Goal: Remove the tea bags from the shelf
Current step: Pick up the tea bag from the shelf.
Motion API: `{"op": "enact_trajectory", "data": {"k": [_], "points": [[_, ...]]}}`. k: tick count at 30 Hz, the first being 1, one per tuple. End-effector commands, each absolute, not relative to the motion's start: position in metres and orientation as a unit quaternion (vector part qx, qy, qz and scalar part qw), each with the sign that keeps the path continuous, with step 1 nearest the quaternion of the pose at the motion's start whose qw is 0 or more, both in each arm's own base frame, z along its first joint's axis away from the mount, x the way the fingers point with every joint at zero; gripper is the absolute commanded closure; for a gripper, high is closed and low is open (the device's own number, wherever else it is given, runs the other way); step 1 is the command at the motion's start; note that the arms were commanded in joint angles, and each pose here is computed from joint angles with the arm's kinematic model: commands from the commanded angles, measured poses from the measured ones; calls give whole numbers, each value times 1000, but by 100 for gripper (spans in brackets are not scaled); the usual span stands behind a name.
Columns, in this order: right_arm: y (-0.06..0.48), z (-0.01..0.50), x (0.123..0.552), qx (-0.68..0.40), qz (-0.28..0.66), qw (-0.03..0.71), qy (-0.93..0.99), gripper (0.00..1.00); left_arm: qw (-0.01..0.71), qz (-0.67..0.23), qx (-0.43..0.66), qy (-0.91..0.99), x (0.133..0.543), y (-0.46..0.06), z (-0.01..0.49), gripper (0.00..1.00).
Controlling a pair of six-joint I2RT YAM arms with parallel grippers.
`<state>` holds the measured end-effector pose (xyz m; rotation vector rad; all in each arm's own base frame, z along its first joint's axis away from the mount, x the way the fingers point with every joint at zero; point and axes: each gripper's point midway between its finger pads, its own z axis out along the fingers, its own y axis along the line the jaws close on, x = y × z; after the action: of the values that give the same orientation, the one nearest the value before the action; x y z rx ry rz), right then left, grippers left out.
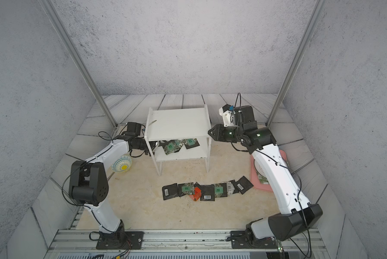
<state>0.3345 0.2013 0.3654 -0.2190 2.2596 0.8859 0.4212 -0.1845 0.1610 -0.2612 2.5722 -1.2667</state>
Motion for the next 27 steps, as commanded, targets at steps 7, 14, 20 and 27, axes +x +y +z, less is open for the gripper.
{"op": "enact_trajectory", "data": {"k": [7, 14, 20, 27], "points": [[201, 360, 336, -88, 334, 347, 872, 72, 142, -398, -88, 902, 413, -171, 157, 40], [200, 358, 336, -87, 331, 347, 873, 72, 145, -395, -99, 902, 404, -157, 155, 51], [201, 357, 336, -86, 333, 347, 873, 72, 150, -393, -108, 901, 400, -147, 158, 55], [200, 358, 335, -86, 333, 349, 872, 72, 176, -391, -99, 898, 401, -144, 181, 54]]}}
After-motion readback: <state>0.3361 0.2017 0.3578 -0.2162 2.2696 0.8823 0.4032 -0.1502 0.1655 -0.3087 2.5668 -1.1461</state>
